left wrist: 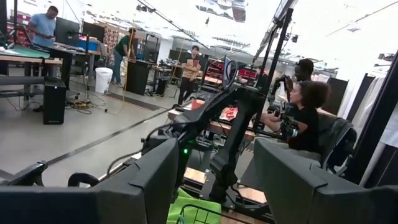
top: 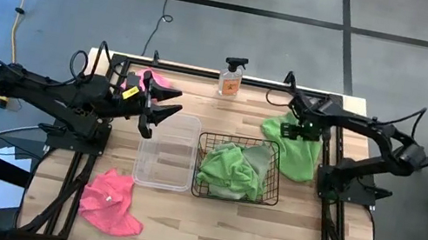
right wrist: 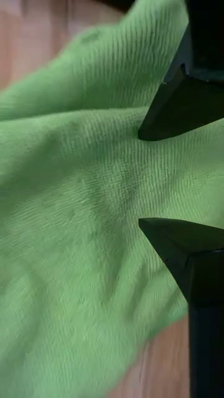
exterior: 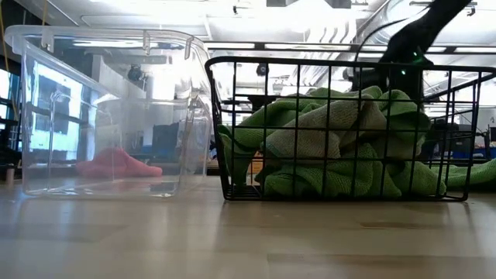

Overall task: Sort microfiber towel by color & place in baskets
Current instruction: Put the green towel into the wire basket

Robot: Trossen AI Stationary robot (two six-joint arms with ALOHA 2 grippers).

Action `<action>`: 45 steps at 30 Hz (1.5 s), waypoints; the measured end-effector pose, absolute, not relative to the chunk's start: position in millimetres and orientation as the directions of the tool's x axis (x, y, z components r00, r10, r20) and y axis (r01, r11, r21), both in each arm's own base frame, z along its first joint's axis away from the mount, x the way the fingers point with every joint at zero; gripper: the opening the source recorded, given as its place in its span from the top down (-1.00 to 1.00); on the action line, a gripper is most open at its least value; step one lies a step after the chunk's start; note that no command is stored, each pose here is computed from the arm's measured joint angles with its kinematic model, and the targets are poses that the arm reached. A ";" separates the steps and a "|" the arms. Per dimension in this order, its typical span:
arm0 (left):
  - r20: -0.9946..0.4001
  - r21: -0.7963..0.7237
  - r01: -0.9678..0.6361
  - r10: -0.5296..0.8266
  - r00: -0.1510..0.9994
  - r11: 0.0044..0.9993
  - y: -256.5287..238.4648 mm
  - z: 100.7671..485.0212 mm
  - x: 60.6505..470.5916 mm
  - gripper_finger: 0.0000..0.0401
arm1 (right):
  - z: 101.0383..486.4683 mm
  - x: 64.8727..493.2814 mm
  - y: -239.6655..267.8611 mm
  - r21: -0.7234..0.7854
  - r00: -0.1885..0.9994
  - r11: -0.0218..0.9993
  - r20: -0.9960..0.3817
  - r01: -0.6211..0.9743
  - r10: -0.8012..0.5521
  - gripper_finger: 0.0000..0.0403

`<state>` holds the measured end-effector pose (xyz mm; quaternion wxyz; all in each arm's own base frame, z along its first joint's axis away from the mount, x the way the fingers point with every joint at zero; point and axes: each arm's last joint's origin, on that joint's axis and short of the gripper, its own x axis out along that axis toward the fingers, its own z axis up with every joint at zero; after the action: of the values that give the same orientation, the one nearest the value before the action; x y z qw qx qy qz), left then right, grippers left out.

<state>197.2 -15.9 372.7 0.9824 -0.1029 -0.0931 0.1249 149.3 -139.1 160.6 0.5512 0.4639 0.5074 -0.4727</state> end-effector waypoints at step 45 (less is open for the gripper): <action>0.164 -0.296 -0.213 0.269 0.949 0.931 -15.7 373.4 197.0 0.00 | 129.2 135.6 -126.8 0.016 0.024 0.132 -0.998 0.991 -0.056 0.98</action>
<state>197.0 -15.7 373.4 0.9774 -0.1388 -0.1013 0.1231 135.6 -126.8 129.2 0.5513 0.4562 0.5122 -0.4750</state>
